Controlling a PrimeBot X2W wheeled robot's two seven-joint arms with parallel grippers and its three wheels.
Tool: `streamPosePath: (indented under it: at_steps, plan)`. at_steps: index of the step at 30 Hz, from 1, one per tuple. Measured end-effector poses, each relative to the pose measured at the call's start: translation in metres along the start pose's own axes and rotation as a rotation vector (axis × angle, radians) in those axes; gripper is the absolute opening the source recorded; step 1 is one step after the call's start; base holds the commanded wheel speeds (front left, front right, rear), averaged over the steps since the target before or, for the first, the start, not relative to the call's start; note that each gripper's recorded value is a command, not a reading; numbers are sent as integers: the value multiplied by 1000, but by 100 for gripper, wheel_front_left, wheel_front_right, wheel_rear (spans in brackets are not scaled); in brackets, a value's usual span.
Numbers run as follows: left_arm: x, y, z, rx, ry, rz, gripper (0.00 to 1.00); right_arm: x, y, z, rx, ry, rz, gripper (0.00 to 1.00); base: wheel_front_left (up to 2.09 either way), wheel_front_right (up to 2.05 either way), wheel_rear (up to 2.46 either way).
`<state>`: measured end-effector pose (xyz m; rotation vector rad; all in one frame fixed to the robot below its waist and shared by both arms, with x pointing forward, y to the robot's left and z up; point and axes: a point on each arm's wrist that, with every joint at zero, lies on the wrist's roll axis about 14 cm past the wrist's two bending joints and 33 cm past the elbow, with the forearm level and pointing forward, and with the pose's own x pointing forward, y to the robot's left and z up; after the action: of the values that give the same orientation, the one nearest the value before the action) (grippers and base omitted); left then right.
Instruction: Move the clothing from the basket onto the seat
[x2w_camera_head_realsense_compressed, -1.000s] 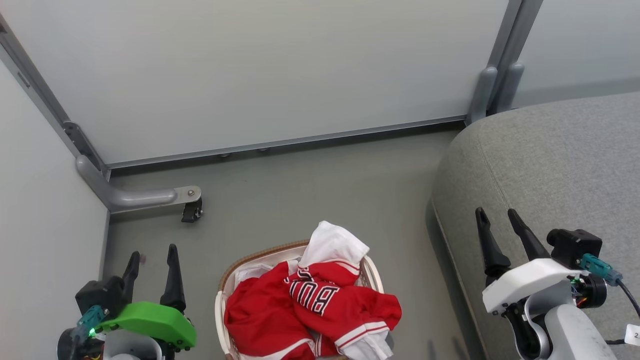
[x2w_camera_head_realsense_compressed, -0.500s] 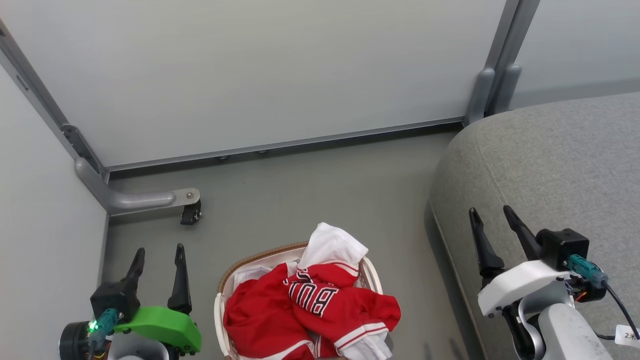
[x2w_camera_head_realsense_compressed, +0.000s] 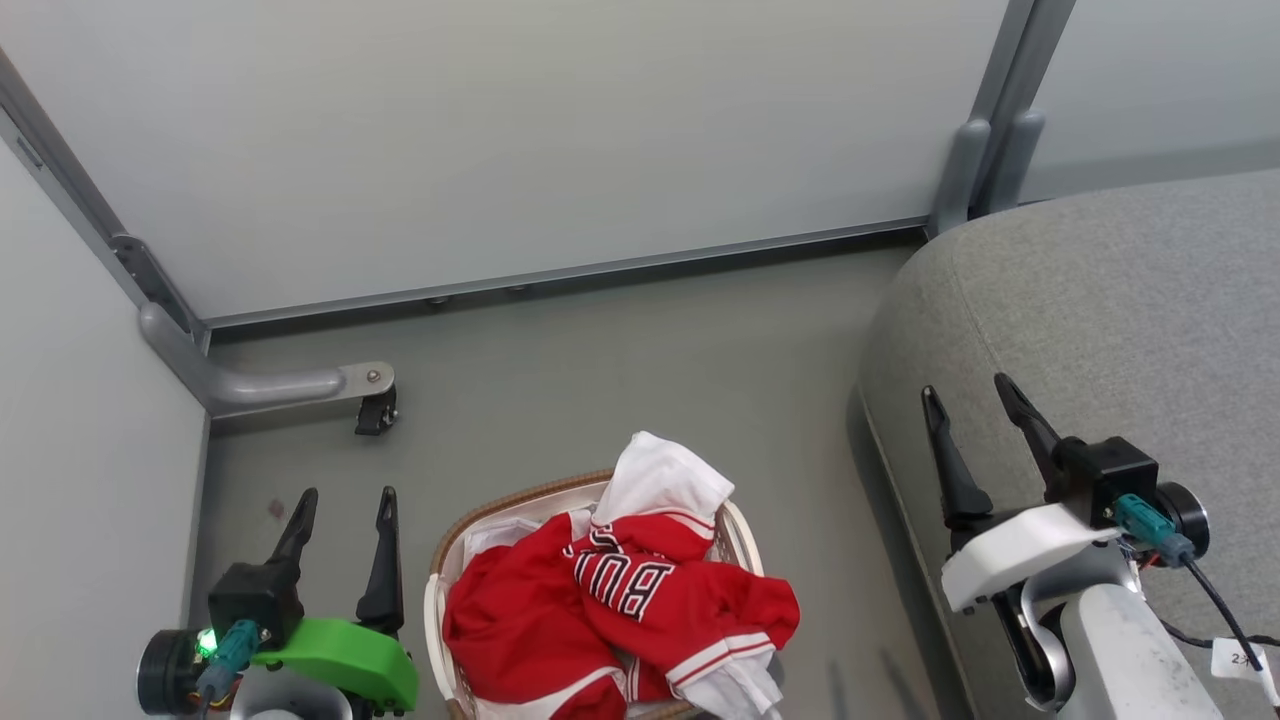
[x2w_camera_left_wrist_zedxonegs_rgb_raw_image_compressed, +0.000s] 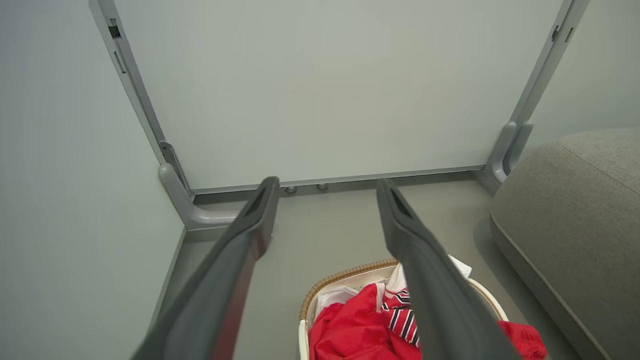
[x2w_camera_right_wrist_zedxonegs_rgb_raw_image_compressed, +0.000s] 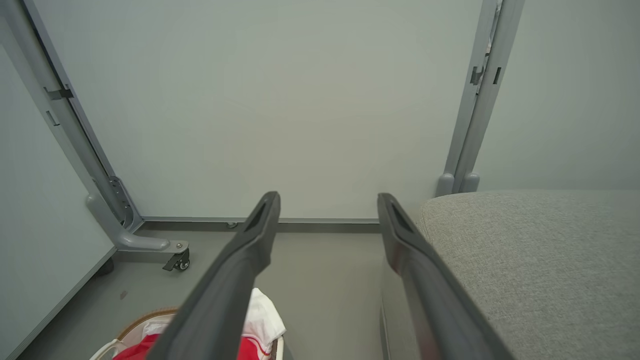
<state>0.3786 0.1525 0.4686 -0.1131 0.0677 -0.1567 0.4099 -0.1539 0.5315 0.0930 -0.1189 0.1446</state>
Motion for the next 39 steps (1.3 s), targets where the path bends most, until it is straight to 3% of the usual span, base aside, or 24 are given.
streamPosePath:
  at_steps: [13, 24, 39]
  plan:
    - [63, -37, -47, 59, 129, -197, 100, 57, 2, -6, -73, -38, 45, 100, 0, 0, 0]
    - [98, -66, -143, 116, 371, -415, 100, 99, -10, -40, -53, -29, 45, 100, 0, 0, 0]
    - [66, -66, -289, 244, 784, -644, 100, 111, -16, -113, -6, 83, 58, 100, 0, 0, 0]
